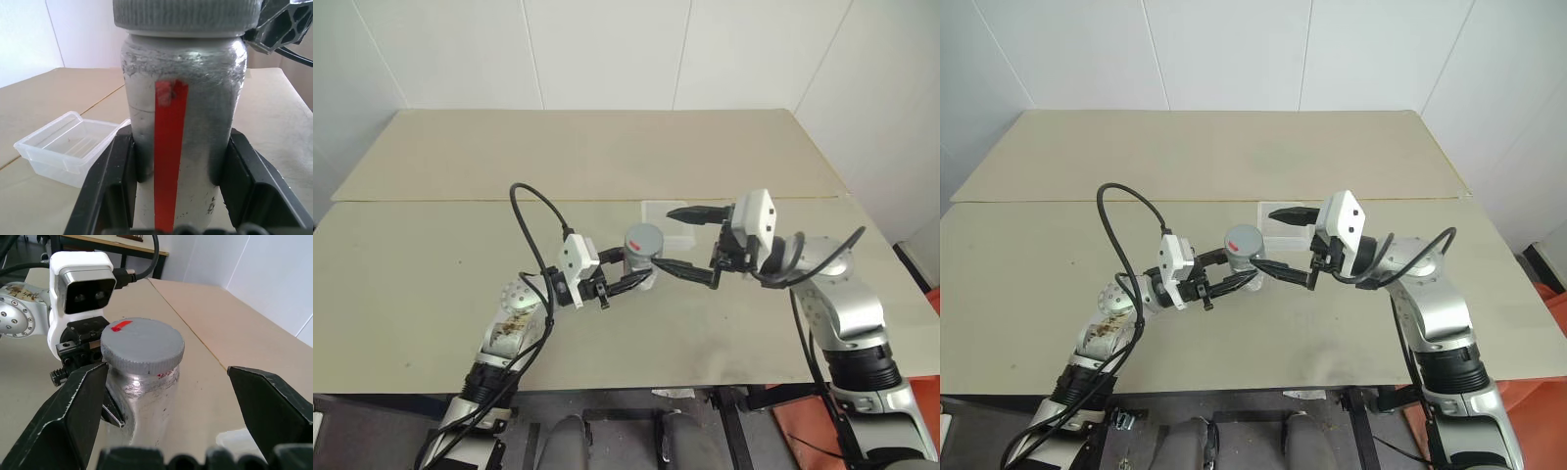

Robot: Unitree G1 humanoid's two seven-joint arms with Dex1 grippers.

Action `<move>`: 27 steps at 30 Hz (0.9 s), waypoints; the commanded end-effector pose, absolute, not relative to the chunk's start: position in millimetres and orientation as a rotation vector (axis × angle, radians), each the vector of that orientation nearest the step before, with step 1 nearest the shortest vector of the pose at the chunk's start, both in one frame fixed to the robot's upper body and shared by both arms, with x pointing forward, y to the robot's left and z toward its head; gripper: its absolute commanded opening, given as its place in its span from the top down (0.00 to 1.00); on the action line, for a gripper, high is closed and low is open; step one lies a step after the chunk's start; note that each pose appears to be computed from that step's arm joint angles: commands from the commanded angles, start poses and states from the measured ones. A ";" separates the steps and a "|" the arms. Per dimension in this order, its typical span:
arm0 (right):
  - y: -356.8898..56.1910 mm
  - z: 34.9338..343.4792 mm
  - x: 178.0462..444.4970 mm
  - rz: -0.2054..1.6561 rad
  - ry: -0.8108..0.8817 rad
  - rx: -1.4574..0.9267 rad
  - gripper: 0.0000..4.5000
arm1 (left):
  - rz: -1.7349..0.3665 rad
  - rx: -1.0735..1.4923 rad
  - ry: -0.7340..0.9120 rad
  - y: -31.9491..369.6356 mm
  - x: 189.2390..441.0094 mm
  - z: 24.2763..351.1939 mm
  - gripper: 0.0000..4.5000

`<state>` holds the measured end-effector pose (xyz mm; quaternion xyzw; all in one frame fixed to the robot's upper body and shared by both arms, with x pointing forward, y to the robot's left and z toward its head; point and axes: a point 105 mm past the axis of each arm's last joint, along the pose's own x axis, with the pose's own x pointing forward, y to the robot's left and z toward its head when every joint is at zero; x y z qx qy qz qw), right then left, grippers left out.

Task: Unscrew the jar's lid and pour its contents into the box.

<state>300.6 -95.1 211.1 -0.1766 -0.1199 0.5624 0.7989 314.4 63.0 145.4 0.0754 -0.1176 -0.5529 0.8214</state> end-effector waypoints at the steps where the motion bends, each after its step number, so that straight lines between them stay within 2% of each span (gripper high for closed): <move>1: -98.4 221.6 287.2 1.215 -0.305 -0.404 0.00 | -1.187 0.156 -0.297 64.3 314.3 155.9 0.56; 12: -119.7 215.2 265.2 1.132 -0.237 -0.446 0.00 | -1.240 0.157 -0.281 75.4 323.2 162.2 0.56; 17: -123.8 201.0 257.5 1.149 -0.193 -0.456 0.00 | -1.249 0.138 -0.277 76.3 322.7 155.2 0.56; 24: -130.5 193.4 270.3 1.132 -0.180 -0.462 0.00 | -1.259 0.175 -0.231 75.0 335.5 130.3 0.56; 27: -134.4 195.3 274.6 1.118 -0.190 -0.474 0.00 | -1.261 0.173 -0.250 71.3 340.8 132.8 0.56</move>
